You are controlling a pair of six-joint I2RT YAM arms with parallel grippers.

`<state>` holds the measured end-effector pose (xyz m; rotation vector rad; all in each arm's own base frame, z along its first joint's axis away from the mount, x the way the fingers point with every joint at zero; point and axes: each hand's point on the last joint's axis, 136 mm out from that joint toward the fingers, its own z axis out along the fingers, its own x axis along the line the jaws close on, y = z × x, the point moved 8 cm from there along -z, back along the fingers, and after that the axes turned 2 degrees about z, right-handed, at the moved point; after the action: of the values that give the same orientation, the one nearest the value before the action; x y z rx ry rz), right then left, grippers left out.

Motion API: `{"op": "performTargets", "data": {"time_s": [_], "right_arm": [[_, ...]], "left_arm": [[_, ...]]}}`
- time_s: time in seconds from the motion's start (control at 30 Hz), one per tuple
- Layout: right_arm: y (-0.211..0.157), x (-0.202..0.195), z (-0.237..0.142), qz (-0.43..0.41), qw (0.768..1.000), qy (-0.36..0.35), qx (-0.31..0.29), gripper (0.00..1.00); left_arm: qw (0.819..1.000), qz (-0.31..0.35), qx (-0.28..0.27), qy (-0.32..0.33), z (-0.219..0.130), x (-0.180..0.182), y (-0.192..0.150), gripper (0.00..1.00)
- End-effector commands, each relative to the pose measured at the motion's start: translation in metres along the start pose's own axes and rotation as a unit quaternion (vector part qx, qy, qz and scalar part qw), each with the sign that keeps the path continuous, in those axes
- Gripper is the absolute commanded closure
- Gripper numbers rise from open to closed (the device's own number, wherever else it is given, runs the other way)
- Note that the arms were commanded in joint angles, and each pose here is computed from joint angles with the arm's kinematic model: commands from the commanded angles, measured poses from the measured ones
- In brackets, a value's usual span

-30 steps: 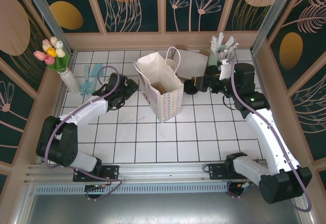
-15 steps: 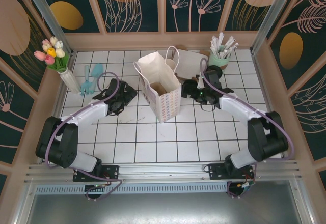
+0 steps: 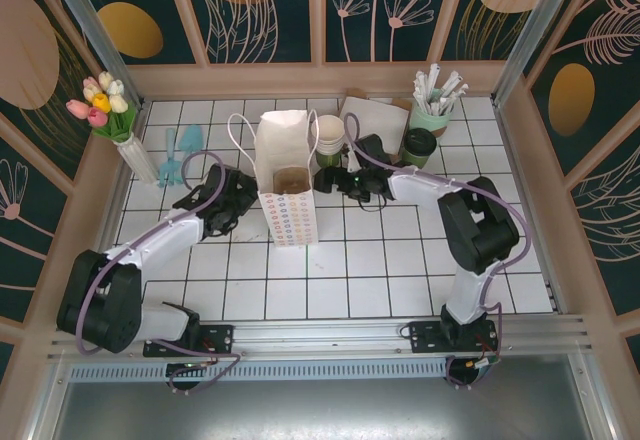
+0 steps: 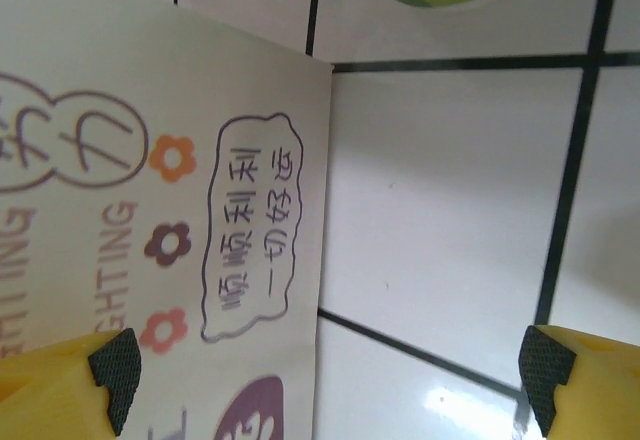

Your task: Pack the takeout coffee

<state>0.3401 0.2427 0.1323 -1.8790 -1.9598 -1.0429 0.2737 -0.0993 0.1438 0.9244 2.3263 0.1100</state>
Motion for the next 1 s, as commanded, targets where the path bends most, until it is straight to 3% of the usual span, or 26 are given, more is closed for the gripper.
{"op": "performTargets", "data": {"time_s": [0.0,0.2,0.37,0.53,0.63,0.8,0.97], "right_arm": [[0.015,0.015,0.003,-0.016,1.000,0.022,-0.010,0.01],[0.015,0.024,0.002,-0.008,1.000,0.012,-0.020,0.01],[0.016,0.016,-0.026,0.007,0.997,-0.044,-0.064,0.01],[0.026,0.000,-0.085,0.001,0.986,-0.104,-0.133,0.01],[0.032,-0.012,-0.115,-0.020,0.980,-0.133,-0.144,0.01],[0.046,-0.049,-0.156,-0.019,0.955,-0.238,-0.176,0.01],[0.059,-0.088,-0.173,0.002,0.946,-0.272,-0.178,0.01]], "left_arm": [[0.999,-0.025,0.022,-0.001,-0.005,0.012,-0.009,0.01],[0.999,-0.005,0.049,-0.012,-0.013,0.012,-0.024,0.01],[0.997,0.026,0.070,-0.006,-0.010,0.002,-0.039,0.01],[0.999,0.017,0.046,-0.004,-0.013,0.004,-0.035,0.01],[0.999,0.014,0.047,-0.012,-0.013,0.004,-0.036,0.01],[0.999,0.037,0.030,-0.026,-0.017,-0.003,-0.030,0.01],[0.995,0.086,-0.052,-0.028,-0.039,-0.018,-0.006,0.01]]}}
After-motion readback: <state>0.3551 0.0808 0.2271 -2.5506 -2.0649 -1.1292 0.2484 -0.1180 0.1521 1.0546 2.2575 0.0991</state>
